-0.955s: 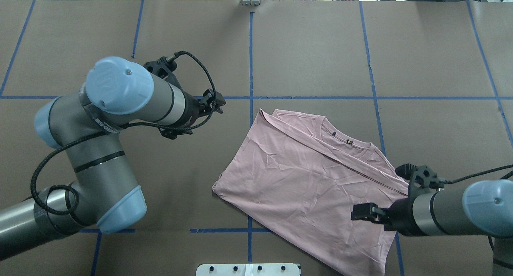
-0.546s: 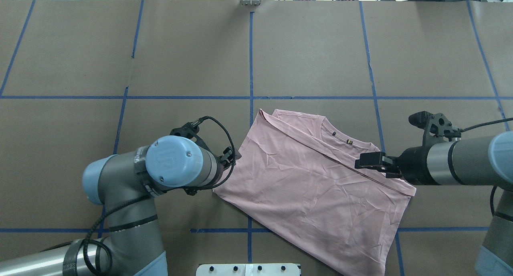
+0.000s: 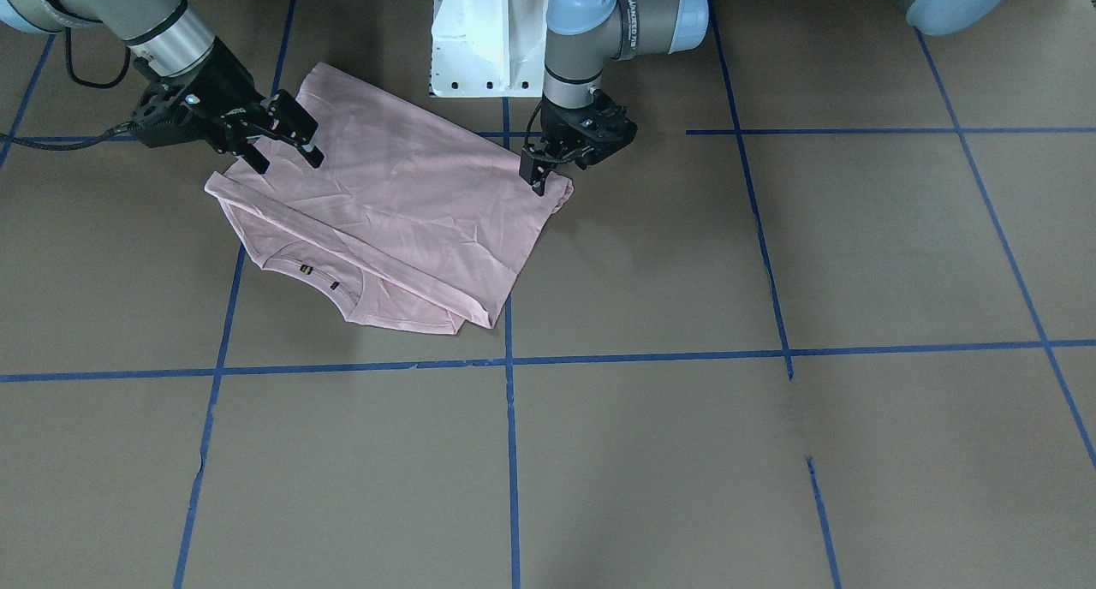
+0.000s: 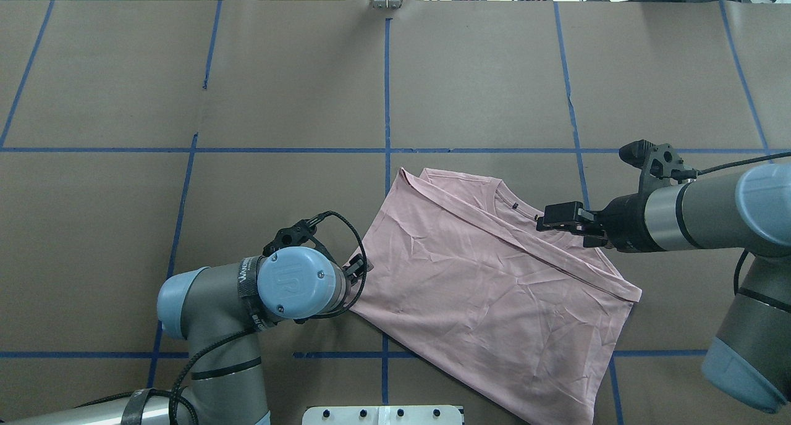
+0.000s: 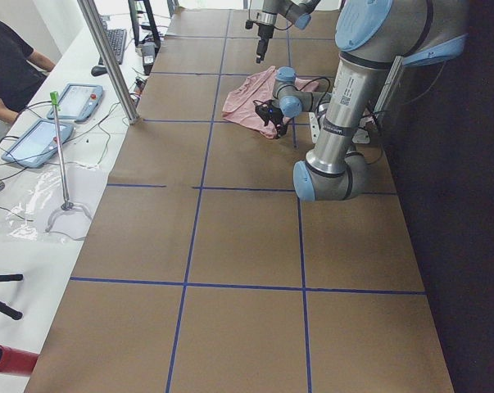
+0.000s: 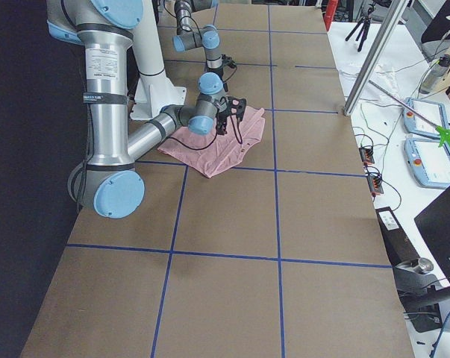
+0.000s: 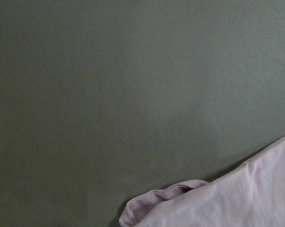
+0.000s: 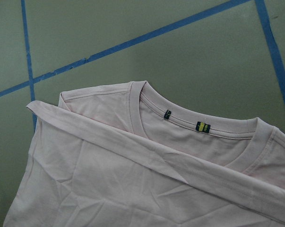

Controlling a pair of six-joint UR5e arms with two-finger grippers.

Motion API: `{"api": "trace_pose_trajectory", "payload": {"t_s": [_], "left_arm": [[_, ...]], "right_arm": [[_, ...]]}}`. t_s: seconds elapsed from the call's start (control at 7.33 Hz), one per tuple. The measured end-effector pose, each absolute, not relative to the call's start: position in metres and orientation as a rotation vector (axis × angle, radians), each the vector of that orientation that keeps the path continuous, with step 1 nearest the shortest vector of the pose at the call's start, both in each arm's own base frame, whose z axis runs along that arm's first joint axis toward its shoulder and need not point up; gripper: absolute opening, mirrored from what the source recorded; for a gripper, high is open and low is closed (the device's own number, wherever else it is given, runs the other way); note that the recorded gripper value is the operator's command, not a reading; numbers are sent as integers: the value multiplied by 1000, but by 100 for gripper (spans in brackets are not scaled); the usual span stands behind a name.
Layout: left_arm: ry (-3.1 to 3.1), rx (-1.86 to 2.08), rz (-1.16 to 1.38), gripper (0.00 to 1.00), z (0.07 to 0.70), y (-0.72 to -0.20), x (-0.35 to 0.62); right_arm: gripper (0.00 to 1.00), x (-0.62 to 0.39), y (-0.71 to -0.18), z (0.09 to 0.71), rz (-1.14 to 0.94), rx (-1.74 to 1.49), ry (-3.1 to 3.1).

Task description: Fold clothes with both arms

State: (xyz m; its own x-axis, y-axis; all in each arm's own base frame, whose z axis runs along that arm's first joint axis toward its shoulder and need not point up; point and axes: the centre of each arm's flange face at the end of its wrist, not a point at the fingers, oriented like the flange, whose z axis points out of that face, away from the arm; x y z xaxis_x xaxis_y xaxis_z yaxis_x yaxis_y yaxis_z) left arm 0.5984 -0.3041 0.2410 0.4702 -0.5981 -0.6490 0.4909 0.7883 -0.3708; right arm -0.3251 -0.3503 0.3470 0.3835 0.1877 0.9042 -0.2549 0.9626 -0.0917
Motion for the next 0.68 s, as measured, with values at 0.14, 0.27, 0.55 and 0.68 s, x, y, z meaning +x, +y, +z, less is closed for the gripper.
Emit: {"api": "trace_pose_trajectory", "payload": {"t_s": [0.14,0.27,0.55,0.68], "left_arm": [[845,-137,-671,85,243,-304,600],[841,-133,-673,75,246,-305,602],[843,-125,-675,26,244,-307,604],[848,-124,-675,1,241,-307,605]], "right_arm": [[100,-325,-351,347,283,66,-1144],[100,-325,-351,347,285,66,-1144],[100,-325,-351,347,287,63,-1143],[100,-325,-351,348,289,62,-1142]]}}
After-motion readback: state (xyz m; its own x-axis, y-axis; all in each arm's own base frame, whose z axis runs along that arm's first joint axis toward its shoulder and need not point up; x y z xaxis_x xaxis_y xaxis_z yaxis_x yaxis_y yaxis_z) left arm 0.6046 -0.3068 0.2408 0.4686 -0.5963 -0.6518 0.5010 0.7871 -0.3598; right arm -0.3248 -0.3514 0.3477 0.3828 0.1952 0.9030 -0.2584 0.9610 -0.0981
